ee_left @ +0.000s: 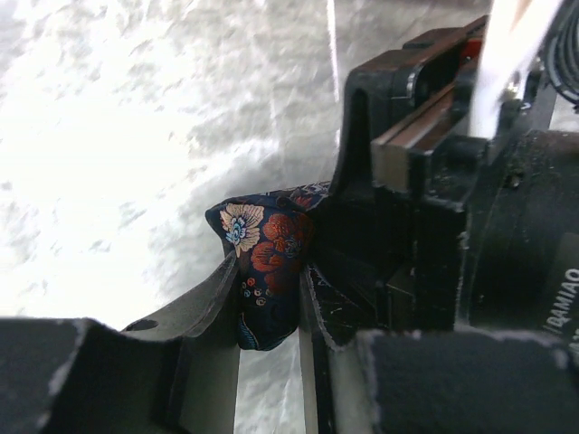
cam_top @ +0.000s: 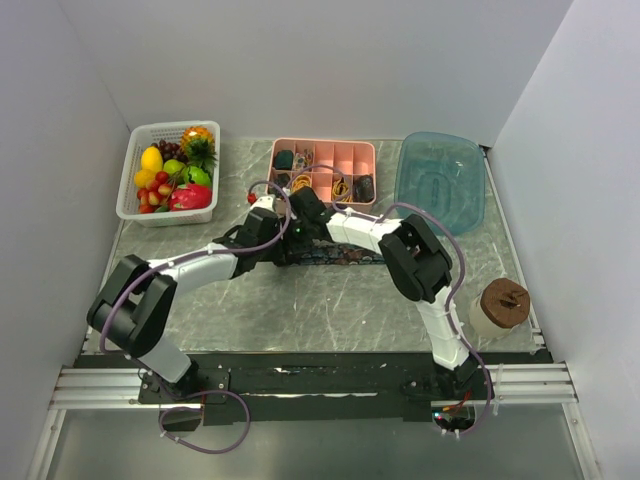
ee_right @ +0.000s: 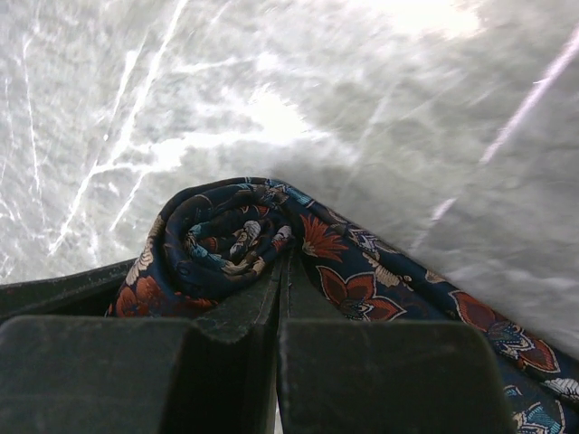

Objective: Roll the ties
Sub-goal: Roll the tie at the center of the board.

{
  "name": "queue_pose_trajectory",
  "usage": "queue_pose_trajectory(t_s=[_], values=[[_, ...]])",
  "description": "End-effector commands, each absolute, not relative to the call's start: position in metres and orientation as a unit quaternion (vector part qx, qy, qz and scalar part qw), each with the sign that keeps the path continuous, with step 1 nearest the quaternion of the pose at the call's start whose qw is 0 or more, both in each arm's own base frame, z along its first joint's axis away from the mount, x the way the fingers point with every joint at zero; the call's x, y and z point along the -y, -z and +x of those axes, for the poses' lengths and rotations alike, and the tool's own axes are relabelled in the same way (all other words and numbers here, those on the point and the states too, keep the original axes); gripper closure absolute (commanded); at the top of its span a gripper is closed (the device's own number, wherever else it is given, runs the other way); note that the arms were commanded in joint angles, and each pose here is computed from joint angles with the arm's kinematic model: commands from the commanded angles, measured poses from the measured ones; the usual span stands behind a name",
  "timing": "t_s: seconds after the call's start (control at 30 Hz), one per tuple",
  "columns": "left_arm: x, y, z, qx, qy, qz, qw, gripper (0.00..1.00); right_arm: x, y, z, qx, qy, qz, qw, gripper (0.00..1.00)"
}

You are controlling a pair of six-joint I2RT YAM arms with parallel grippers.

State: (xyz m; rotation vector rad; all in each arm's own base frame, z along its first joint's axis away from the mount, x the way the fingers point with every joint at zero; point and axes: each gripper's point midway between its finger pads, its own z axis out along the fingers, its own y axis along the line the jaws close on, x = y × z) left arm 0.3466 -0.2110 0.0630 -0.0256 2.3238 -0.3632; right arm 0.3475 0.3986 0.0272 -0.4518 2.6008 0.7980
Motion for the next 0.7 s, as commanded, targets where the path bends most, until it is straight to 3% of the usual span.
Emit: queue_pose_trajectory(t_s=[0.0,0.67], values=[[0.242,-0.093,0.334,-0.903,0.185,0.018,0.387,0.92,-0.443,-0.064,0.324,-0.893,-0.347,-0.201,0.204,1.00],[0.233,-0.069,0.332,-0.926,0.082,0.027,0.368,0.99,-0.388,-0.103,0.346,-0.896,-0.312,-0.176,0.262,1.00]])
